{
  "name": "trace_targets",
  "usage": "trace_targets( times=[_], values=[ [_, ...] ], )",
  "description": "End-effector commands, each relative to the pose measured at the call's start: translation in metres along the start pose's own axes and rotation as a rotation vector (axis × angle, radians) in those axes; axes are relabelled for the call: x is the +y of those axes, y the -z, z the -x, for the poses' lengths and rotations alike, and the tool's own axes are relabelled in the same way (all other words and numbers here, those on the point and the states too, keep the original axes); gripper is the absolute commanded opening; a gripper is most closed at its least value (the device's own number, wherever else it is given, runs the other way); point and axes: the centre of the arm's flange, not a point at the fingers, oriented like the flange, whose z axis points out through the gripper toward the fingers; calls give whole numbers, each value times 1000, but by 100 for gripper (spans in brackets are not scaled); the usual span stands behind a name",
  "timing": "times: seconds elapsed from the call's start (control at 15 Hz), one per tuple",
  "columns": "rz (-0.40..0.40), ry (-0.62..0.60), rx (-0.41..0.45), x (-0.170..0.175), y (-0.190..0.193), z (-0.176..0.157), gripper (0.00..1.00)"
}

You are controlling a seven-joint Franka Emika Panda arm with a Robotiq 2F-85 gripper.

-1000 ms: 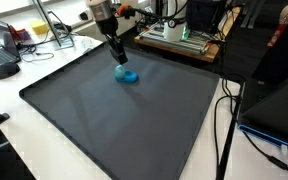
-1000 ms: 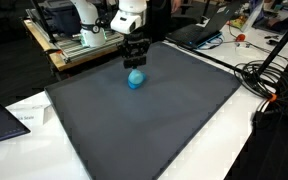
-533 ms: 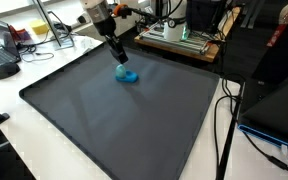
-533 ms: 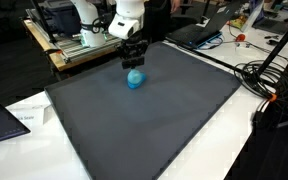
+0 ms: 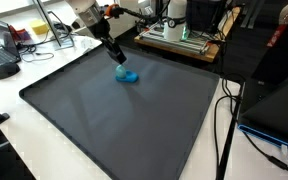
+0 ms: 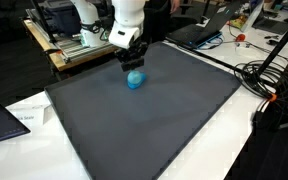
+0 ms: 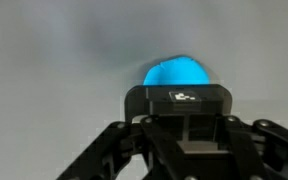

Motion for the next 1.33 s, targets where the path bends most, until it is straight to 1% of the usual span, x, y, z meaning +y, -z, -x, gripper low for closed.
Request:
trace_targets(
  times=[0.0,0.8,1.27],
  values=[
    [-24,1,-163,11,-54,-25,22],
    [-122,43,-335,34,-78,-65,22],
    [-139,43,-437,36,-84,-82,22]
  ],
)
